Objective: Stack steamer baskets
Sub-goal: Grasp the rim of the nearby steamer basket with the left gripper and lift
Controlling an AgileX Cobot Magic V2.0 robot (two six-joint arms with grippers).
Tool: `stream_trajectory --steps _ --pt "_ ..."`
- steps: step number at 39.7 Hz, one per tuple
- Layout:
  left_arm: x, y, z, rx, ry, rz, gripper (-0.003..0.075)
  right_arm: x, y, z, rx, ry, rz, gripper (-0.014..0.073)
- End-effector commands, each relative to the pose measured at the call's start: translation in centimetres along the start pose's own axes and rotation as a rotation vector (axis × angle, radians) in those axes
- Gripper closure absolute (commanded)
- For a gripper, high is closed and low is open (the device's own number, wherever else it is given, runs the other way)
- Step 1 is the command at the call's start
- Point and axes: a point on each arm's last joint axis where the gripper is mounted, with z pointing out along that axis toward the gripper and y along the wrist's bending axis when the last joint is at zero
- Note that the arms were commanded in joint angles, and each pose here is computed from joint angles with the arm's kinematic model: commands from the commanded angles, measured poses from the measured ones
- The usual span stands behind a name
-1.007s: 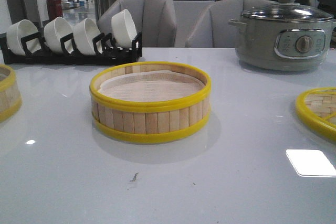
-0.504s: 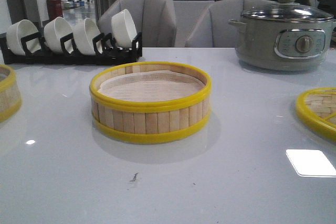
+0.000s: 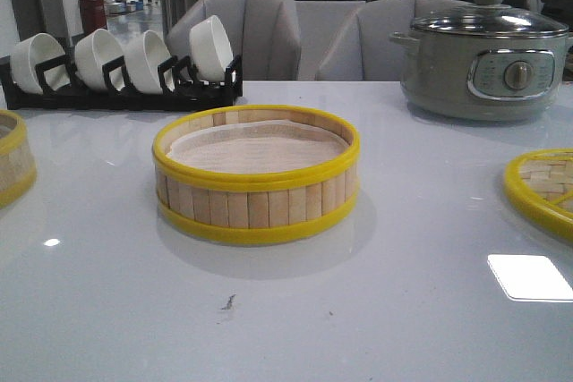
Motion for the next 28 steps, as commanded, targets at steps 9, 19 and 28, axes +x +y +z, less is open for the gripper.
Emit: stream_trajectory --steps 9,19,28 --pt "-1.7 -0.1 5.3 -0.010 -0.081 0.021 0.0225 -1.5 0.1 -0.6 -0.001 -0.080 -0.005 0.0202" --pt "-0.9 -0.1 9.9 -0.011 -0.016 0.028 0.0225 -1.5 0.1 -0.6 -0.001 -0.075 -0.005 0.0202" --pt "0.2 -0.1 12.9 -0.008 0.058 0.027 0.0226 -1.5 0.1 -0.6 -0.001 -0.076 -0.005 0.0202"
